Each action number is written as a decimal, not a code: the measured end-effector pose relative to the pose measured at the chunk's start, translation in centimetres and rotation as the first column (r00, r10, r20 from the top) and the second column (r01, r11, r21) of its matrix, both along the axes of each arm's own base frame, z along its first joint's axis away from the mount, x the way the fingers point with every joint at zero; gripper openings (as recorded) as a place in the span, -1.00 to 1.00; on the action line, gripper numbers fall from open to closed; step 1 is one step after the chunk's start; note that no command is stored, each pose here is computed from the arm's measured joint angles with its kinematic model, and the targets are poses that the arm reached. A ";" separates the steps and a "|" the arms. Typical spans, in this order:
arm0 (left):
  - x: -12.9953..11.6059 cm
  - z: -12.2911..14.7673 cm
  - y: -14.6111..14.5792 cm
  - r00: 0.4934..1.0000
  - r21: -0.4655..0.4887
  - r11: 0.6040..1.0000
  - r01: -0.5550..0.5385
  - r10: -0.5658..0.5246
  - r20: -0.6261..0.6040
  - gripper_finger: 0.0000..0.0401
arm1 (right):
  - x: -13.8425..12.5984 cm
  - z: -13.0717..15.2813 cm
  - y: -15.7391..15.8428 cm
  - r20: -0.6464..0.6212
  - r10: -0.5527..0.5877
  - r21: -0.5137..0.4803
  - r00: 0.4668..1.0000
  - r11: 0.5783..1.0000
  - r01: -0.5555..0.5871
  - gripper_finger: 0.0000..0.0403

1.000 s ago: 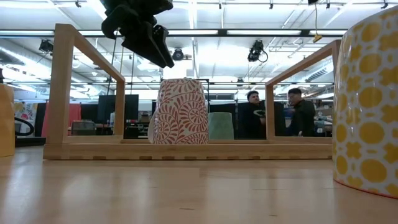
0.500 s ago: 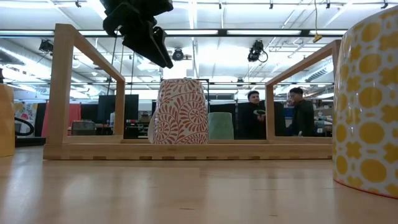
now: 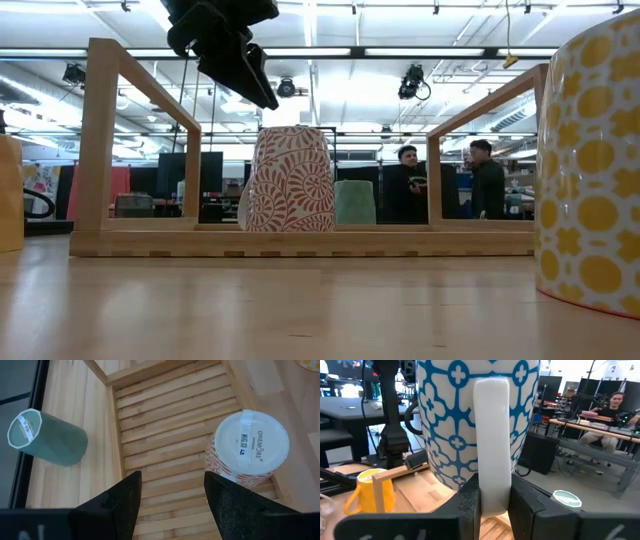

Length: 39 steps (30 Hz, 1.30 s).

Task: Place coffee mugs
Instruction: Put the blue patterned mug on the shelf

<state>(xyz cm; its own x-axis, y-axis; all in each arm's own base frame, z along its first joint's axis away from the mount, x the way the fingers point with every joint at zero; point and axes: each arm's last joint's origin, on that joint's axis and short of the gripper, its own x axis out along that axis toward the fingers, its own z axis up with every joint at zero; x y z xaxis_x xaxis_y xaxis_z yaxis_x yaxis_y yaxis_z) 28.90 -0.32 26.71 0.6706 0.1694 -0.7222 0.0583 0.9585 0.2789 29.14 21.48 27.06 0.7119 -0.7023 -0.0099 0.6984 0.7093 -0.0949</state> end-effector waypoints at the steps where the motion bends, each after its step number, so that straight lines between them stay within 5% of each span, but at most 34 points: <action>1: 0.0 0.0 0.0 1.000 0.000 1.000 0.000 0.000 0.000 0.11 | 0.0 -0.1 0.0 0.000 -0.002 0.001 1.000 1.000 0.002 -0.62; 15: 0.0 0.0 0.0 1.000 -0.001 1.000 0.000 0.000 0.000 0.11 | 0.2 -2.4 -0.9 -0.031 0.075 0.081 0.997 0.994 -0.072 -0.62; 32: 0.0 0.0 0.0 1.000 -0.001 1.000 0.000 0.000 0.000 0.11 | 0.3 -5.9 -4.9 -0.275 0.144 0.305 0.950 0.951 -0.056 -0.62; 39: 0.0 0.0 0.0 1.000 -0.001 1.000 0.000 0.000 0.000 0.11 | 0.3 -5.9 -5.4 -0.373 0.201 0.295 0.906 0.951 -0.090 -0.62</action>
